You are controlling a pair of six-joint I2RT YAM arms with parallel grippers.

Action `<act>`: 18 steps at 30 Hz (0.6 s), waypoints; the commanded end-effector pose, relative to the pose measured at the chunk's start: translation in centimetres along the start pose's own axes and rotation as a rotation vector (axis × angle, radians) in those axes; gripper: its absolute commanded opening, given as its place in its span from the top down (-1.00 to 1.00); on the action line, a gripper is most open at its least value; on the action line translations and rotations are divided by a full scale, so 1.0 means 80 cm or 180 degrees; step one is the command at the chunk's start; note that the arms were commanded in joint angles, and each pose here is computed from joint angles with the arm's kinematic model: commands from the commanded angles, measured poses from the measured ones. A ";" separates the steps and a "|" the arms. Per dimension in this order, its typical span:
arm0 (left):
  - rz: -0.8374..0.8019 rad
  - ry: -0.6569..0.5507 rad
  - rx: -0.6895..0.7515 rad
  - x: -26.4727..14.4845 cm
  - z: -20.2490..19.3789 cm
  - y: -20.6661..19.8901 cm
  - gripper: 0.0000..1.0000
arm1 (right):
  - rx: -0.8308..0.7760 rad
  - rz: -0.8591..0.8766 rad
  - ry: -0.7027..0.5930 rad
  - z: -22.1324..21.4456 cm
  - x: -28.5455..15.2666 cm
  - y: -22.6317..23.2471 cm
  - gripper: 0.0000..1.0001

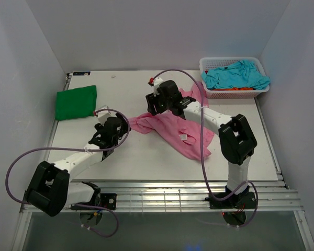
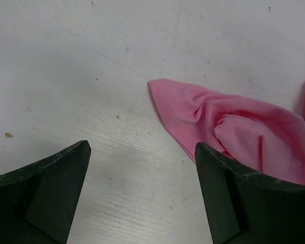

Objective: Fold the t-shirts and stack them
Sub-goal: Flatten the tshirt out

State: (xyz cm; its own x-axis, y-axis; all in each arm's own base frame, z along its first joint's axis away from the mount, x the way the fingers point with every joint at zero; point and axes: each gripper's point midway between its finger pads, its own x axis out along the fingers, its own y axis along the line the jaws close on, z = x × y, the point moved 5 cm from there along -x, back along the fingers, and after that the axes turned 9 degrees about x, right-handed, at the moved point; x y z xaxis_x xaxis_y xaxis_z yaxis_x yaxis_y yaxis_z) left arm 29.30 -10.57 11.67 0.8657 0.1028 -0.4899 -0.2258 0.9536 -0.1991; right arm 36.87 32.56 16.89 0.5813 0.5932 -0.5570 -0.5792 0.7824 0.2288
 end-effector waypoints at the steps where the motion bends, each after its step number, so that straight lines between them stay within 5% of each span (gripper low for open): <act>1: 0.0131 -0.0118 -0.0102 -0.011 0.010 0.014 -0.89 | -0.0132 0.0529 -0.0087 0.026 0.027 0.028 -0.24; 18: 0.0100 -0.0102 -0.0263 -0.028 0.003 0.025 -0.89 | -0.0436 0.1427 0.0540 -0.038 0.100 0.097 -0.25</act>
State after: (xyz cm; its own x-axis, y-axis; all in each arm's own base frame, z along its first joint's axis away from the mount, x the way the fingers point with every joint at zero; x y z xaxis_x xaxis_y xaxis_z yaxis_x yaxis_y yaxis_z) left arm 27.44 -9.35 12.59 0.8735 0.1261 -0.4703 -0.2699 0.9293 -0.2521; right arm 35.94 40.87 9.43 0.1987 0.7735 -0.6018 -0.7698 0.5032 0.3926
